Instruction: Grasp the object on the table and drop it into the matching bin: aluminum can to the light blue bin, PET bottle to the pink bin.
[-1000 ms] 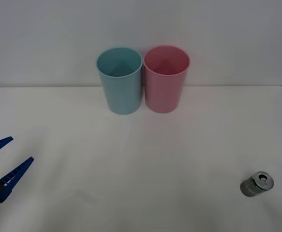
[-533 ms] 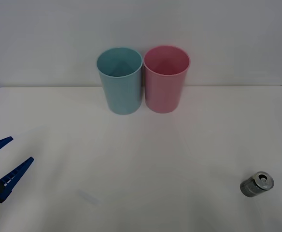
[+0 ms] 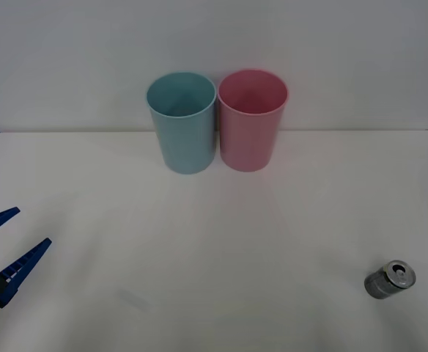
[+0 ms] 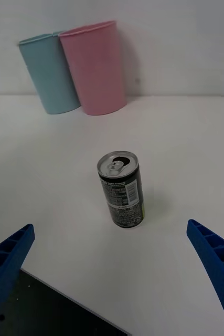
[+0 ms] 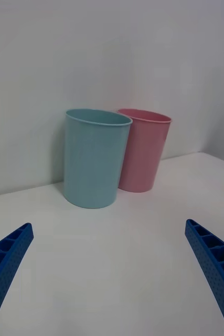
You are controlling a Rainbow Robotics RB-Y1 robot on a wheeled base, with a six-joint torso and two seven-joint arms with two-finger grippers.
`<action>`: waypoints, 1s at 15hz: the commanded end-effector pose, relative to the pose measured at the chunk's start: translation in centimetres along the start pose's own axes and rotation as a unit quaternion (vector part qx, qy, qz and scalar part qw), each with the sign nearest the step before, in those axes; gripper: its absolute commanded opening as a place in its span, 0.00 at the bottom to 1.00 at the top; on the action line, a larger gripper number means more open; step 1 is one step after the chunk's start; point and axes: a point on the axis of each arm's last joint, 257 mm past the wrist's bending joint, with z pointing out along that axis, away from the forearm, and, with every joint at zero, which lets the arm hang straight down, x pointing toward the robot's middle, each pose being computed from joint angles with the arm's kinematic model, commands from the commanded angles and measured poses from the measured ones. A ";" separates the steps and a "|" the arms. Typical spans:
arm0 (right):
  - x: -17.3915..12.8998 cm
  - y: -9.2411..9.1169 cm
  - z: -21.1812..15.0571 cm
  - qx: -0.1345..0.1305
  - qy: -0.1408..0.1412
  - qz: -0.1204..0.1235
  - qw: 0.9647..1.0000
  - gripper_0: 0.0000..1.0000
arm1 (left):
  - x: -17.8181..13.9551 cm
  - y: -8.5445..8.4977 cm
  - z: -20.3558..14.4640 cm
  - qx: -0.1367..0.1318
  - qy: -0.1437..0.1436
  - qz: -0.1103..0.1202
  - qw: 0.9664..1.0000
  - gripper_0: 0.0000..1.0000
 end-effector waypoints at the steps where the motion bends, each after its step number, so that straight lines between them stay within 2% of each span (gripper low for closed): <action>1: 1.1 0.2 0.2 0.004 -0.007 0.006 1.000 1.00 | 0.0 0.0 0.0 0.000 0.000 0.000 1.000 1.00; 5: 2.5 0.7 1.2 0.000 -0.011 0.023 1.000 1.00 | 0.0 0.0 0.0 0.000 0.000 0.000 1.000 1.00; 10: 3.5 0.6 3.3 0.002 -0.025 0.025 0.999 1.00 | 0.0 0.0 0.0 0.000 0.000 0.000 1.000 1.00; 15: 4.4 -0.2 5.7 0.019 -0.028 0.017 0.999 1.00 | 0.0 0.0 0.0 0.000 0.000 0.000 1.000 1.00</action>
